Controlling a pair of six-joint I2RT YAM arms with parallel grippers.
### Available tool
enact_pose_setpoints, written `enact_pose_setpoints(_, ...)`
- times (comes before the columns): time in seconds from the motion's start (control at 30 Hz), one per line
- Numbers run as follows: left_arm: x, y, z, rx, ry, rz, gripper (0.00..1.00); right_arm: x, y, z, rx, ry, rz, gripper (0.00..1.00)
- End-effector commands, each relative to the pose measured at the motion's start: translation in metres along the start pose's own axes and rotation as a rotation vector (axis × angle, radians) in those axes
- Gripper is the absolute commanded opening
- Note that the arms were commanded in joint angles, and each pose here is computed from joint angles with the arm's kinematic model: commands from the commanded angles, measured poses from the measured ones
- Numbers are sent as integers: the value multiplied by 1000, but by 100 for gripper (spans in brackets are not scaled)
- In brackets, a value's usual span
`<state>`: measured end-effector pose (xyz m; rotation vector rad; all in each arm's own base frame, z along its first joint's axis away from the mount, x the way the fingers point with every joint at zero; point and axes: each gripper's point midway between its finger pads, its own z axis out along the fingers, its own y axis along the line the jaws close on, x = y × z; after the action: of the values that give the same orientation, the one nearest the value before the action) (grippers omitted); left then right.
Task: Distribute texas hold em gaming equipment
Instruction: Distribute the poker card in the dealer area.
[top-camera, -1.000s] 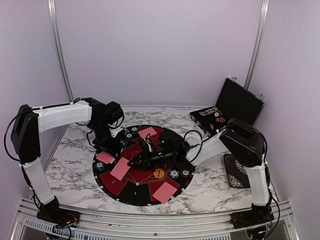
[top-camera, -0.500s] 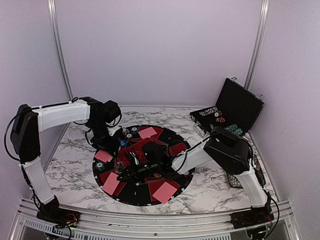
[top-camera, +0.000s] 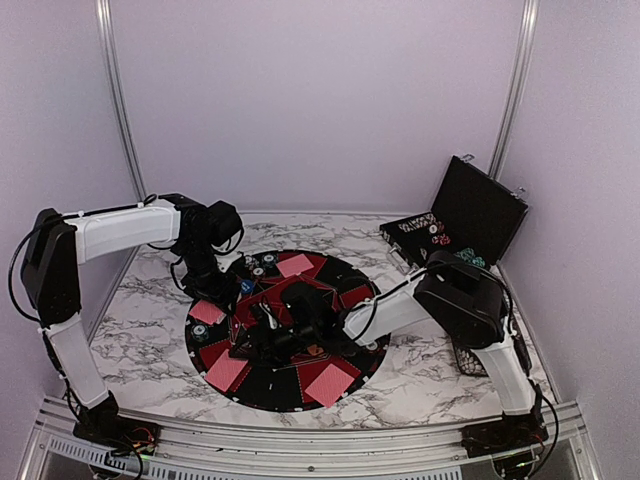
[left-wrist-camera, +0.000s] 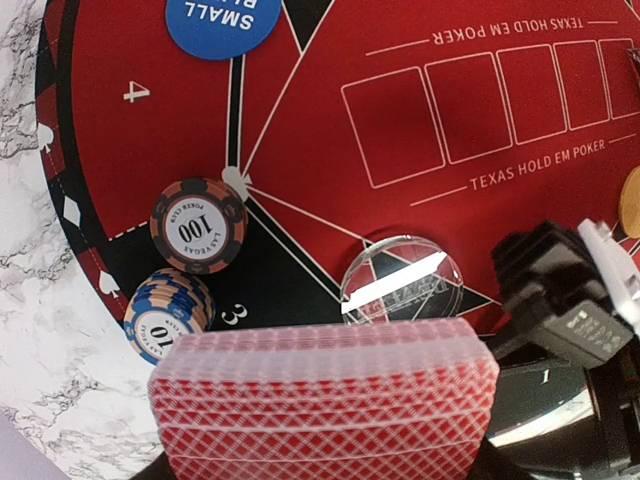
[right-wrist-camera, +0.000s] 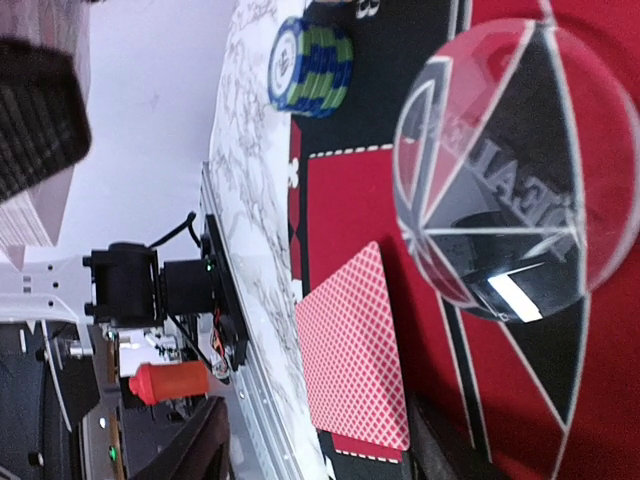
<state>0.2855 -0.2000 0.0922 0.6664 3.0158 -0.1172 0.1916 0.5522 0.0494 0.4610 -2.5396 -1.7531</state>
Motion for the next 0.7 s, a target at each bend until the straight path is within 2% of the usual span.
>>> enact_pose_setpoints(0.0,6,0,-5,11,15,-2,47,-3,-1,-14,71,-39,-21,62)
enact_pose_setpoints(0.17,6,-1,-5,15,16,-2,47,-3,-3,-23,112,-55,-40,71)
enact_pose_setpoints(0.33,7,-3,-3,24,24,-5,47,-8,-4,-39,125,-106,-54,73)
enact_pose_setpoints(0.5,7,-5,0,34,34,-5,47,-22,8,-55,154,-181,-135,71)
enact_pose_setpoints(0.67,7,-7,3,37,43,-7,47,-32,29,-72,217,-273,-308,62)
